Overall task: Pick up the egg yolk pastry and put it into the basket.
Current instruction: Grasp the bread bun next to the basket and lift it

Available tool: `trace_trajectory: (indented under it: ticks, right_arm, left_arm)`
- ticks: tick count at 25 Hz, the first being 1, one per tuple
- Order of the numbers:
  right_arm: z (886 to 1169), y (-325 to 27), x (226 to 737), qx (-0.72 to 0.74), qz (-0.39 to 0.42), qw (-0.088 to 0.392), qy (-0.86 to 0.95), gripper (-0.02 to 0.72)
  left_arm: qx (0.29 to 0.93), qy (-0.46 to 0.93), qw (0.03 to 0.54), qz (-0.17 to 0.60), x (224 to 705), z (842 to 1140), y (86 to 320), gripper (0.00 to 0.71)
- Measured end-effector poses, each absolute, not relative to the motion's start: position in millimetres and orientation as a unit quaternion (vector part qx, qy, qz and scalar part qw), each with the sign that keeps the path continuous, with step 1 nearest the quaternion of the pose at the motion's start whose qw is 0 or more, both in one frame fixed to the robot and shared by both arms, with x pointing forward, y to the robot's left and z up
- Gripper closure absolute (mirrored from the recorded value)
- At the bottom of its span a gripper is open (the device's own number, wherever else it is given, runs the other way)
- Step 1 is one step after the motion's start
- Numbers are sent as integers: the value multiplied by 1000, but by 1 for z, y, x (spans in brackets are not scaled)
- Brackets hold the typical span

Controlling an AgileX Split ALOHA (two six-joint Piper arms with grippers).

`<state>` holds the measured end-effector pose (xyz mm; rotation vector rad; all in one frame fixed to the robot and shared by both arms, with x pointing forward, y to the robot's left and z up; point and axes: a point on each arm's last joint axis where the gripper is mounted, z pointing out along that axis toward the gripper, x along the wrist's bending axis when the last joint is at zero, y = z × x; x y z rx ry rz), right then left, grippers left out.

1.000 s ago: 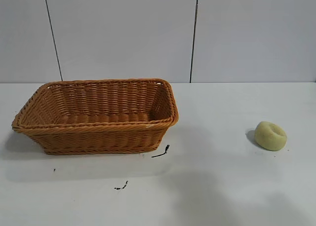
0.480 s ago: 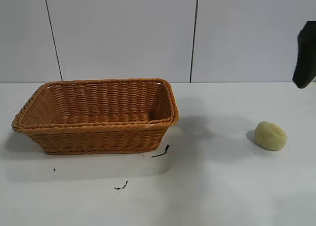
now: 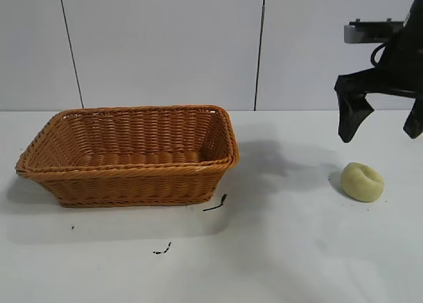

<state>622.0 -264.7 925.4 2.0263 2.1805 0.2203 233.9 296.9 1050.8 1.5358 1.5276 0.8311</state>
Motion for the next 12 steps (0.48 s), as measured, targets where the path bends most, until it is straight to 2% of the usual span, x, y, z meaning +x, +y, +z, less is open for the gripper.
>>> trace_trajectory:
  ticks: [12]
  right_arm:
    - [897,-273,630,687,72,76,719,15]
  left_arm:
    - [607,604,399,328,234,1051,297,15]
